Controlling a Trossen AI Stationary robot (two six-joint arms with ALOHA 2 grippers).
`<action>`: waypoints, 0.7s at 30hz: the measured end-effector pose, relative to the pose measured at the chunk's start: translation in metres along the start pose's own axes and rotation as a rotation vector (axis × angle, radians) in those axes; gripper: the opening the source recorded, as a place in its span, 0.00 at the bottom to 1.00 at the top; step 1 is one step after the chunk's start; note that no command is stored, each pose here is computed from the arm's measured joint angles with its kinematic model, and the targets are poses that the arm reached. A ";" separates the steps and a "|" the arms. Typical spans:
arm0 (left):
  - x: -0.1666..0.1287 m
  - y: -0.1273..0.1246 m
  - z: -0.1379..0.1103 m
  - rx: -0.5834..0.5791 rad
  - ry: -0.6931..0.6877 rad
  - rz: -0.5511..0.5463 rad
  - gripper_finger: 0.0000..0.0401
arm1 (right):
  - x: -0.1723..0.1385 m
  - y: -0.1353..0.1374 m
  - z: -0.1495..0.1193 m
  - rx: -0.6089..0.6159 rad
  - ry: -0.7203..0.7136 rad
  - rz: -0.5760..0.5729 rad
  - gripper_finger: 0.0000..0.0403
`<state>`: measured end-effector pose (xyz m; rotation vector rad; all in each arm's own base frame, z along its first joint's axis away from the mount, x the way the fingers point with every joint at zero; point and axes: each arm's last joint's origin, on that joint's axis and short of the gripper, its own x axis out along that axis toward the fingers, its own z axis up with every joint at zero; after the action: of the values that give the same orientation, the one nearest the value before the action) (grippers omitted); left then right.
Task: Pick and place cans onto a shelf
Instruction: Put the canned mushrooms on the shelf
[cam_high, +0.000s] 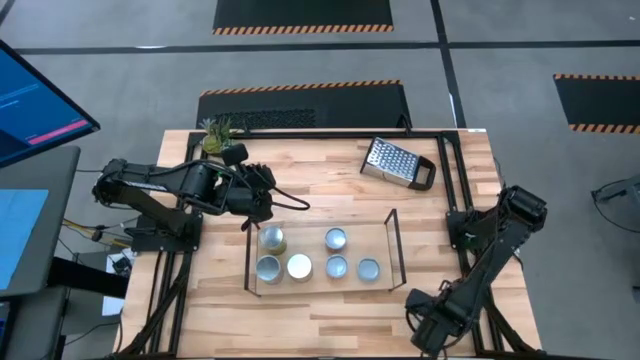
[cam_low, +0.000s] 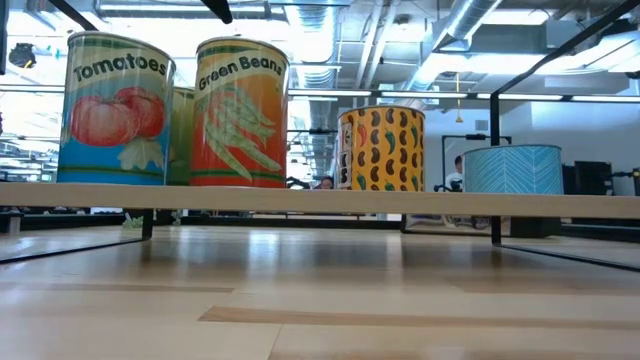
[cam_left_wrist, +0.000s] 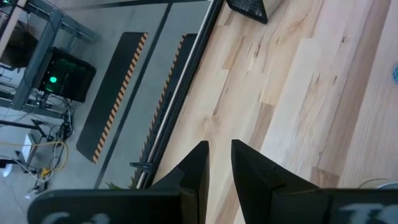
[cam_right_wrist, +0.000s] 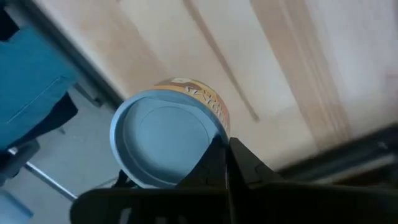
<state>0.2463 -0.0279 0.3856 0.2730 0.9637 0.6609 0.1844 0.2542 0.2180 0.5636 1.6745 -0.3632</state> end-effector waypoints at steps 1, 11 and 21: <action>0.000 0.000 0.000 0.000 0.000 0.000 0.14 | -0.008 0.003 -0.003 -0.007 -0.001 0.004 0.01; 0.000 0.000 0.000 0.024 0.001 0.000 0.14 | -0.113 0.009 0.003 -0.222 -0.350 -0.011 0.01; 0.000 0.000 0.000 0.068 0.001 0.000 0.14 | -0.163 -0.010 0.068 -0.582 -0.714 -0.307 0.01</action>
<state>0.2462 -0.0279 0.3855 0.3327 0.9882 0.6293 0.2533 0.1833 0.3652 -0.2502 1.0805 -0.2356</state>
